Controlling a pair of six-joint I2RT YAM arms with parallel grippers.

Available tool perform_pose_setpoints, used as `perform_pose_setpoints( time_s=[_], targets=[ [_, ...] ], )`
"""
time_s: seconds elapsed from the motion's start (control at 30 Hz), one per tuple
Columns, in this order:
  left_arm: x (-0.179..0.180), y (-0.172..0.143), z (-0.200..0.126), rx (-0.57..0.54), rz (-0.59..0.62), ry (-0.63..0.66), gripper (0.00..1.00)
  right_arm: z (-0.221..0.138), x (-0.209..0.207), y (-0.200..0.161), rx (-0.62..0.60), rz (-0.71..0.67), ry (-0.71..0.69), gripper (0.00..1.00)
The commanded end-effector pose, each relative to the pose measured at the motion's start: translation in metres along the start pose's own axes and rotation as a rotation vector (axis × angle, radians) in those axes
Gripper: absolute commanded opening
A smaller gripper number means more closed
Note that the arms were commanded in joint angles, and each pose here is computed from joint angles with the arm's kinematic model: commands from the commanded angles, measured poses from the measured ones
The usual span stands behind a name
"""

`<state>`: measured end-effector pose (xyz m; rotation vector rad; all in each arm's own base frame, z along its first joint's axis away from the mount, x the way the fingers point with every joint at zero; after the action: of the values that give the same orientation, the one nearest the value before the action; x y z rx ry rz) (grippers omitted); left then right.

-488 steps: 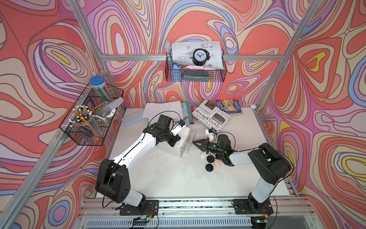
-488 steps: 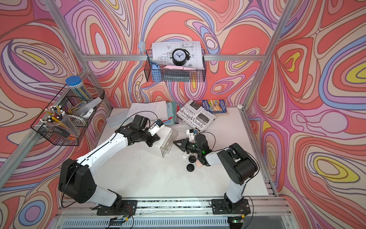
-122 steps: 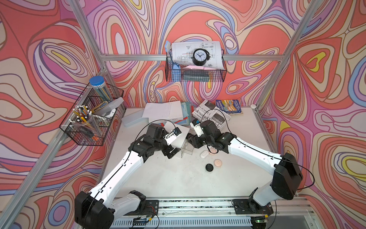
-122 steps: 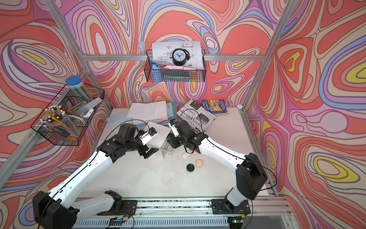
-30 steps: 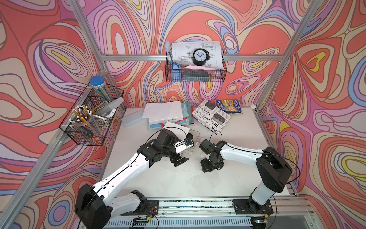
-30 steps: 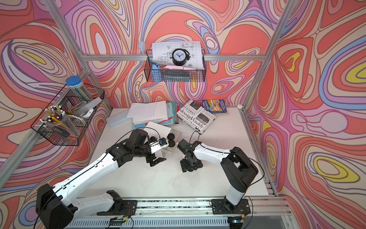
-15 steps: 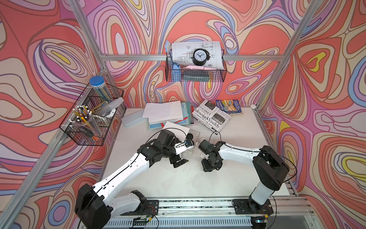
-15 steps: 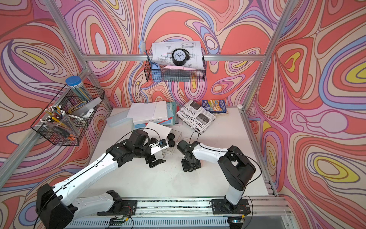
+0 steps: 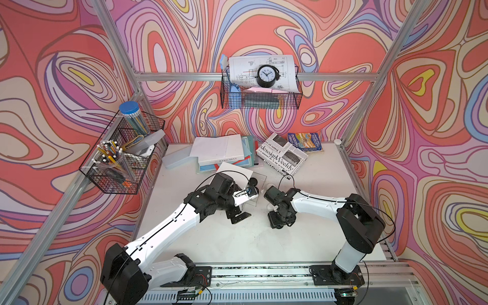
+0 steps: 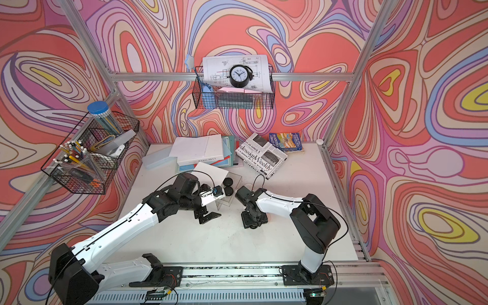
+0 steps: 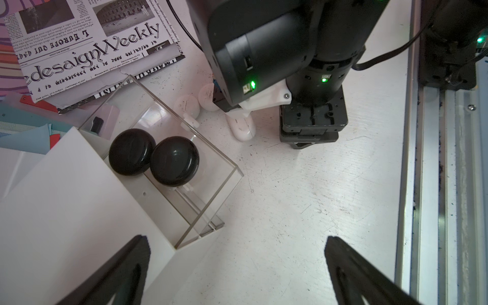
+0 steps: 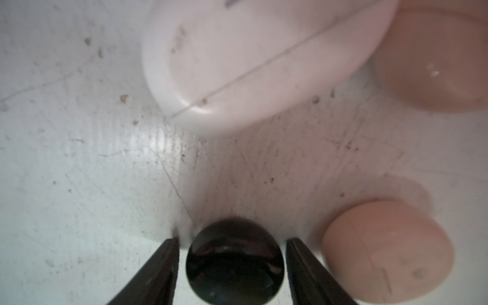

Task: Put the bluetooth earphones in the drawer according to color
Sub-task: Pick up the Bluetooth earphone from the center of the board, then place the bluetooth earphone in the drawer.

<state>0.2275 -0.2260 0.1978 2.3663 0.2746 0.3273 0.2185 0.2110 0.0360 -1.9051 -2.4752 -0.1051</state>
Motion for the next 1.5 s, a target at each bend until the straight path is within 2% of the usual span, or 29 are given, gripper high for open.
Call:
perform_pose_setpoints(
  time_s=[0.0, 0.1, 0.2, 0.33, 0.37, 0.53, 0.73, 1.03, 1.27, 1.47],
  targets=[
    [-0.001, -0.001, 0.000, 0.007, 0.000, -0.001, 0.98, 0.008, -0.003, -0.001, 0.016, -0.005, -0.031, 0.62],
    [0.000, -0.002, 0.000, 0.012, -0.004, 0.005, 0.98, 0.008, -0.009, -0.006, 0.031, -0.008, -0.059, 0.52],
    [0.001, -0.001, 0.000, 0.013, -0.004, 0.011, 0.98, 0.002, -0.009, -0.003, 0.010, -0.010, -0.063, 0.38],
    [0.001, 0.001, -0.002, 0.003, -0.006, 0.016, 0.98, -0.009, -0.006, 0.010, -0.060, -0.006, -0.057, 0.05],
    [0.002, 0.003, -0.003, -0.005, -0.006, 0.020, 0.99, -0.012, -0.006, 0.013, -0.078, -0.001, -0.058, 0.00],
    [0.006, 0.013, -0.013, -0.056, -0.001, 0.060, 0.98, -0.034, -0.010, 0.027, -0.182, 0.016, -0.079, 0.00],
    [0.019, 0.023, -0.031, -0.128, -0.009, 0.150, 0.98, -0.086, -0.009, 0.056, -0.411, 0.010, -0.065, 0.00],
    [0.051, 0.009, -0.040, -0.091, -0.096, 0.251, 0.98, -0.164, 0.012, 0.106, -0.724, -0.070, 0.000, 0.00],
    [0.070, 0.001, -0.046, -0.082, -0.163, 0.296, 0.99, -0.175, 0.041, 0.135, -0.770, -0.175, 0.068, 0.00],
    [0.073, -0.005, -0.048, -0.058, -0.164, 0.310, 0.98, -0.169, 0.062, 0.140, -0.766, -0.224, 0.176, 0.00]
  ],
)
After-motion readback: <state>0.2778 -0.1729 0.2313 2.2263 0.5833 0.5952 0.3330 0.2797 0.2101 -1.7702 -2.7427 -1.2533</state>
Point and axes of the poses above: each gripper's point midway between its finger pads, its own z axis out along the fingers, its own x axis along the line the jaws close on, y = z × x, the point moved 2 cm from there along -z, back along the fingers, and after that the axes turned 1 degree about z, right-handed, at the moved point
